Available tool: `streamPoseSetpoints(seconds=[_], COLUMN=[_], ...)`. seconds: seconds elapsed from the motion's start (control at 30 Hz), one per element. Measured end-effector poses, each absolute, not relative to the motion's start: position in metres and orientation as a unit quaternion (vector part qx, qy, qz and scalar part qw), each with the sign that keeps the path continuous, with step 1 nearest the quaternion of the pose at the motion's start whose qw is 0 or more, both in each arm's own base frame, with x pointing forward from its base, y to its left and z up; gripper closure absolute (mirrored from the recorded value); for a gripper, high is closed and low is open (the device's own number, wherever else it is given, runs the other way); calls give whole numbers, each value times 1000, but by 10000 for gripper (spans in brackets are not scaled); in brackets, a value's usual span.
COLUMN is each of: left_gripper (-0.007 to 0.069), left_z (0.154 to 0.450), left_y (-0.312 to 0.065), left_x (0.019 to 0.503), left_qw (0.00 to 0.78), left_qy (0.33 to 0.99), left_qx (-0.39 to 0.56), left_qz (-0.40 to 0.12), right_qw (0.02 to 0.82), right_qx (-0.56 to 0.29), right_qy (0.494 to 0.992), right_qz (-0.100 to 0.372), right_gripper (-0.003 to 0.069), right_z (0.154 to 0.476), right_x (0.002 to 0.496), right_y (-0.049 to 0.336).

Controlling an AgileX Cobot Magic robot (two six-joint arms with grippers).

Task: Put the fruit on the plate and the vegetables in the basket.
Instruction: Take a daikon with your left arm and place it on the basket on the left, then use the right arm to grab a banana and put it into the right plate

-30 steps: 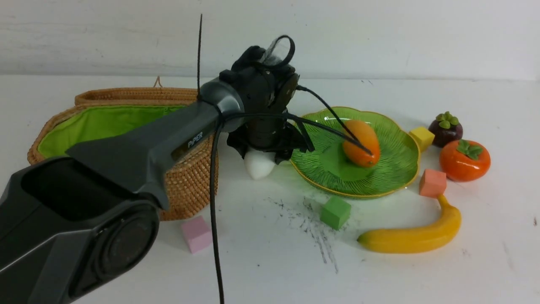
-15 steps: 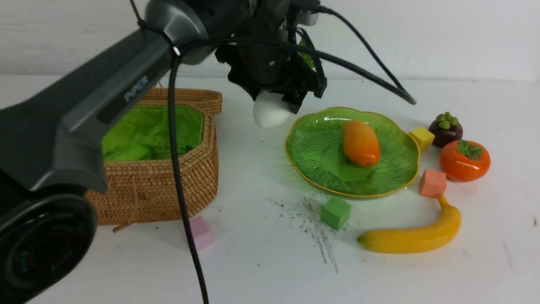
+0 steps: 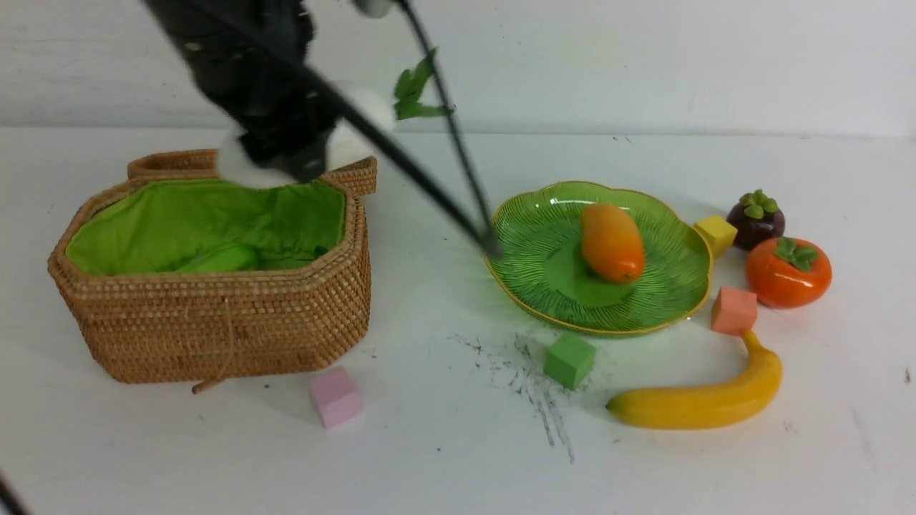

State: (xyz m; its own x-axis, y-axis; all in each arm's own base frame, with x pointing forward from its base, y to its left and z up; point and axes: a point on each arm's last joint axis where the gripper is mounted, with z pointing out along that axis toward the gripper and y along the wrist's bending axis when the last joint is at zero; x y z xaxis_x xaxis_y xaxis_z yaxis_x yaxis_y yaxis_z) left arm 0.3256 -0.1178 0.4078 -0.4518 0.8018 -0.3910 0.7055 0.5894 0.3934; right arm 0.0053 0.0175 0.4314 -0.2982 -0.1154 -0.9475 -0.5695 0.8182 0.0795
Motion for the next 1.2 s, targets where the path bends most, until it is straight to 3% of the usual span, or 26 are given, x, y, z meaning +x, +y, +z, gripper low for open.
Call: streamPoseSetpoints(seconds=[0.1,0.23,0.5,0.6,0.77,0.9,1.03,1.13,1.17,1.2], left_gripper=[110,110,110,90,-22,-26,73,305,444,534], left_z=[395,369,337,336,339,353,376,406,419,425], left_y=[-80,-51,-44,-44,-44,-46,-56,-74,-83,-87], left_x=[327,346,374,376,374,366,349,323,307,297], left_qw=[238,224,225,227,232,259,312,357,362,360], left_qy=[833,832,845,847,852,861,875,879,877,876], left_qx=[484,492,473,468,457,428,370,303,293,293], left_qz=[120,126,110,109,109,90,19,-90,-117,-129], right_qw=[551,555,555,555,555,555,546,504,477,462], right_qx=[-221,-221,-221,-221,-221,-221,-218,-212,-211,-212], right_qy=[777,774,774,774,774,774,781,811,828,837], right_qz=[207,208,210,210,210,210,212,210,207,203], right_gripper=[454,450,443,444,444,444,444,444,444,444], right_z=[432,433,433,433,433,433,432,428,424,422], right_x=[5,5,5,5,5,5,9,26,37,43], right_y=[18,18,18,18,18,18,20,29,35,39])
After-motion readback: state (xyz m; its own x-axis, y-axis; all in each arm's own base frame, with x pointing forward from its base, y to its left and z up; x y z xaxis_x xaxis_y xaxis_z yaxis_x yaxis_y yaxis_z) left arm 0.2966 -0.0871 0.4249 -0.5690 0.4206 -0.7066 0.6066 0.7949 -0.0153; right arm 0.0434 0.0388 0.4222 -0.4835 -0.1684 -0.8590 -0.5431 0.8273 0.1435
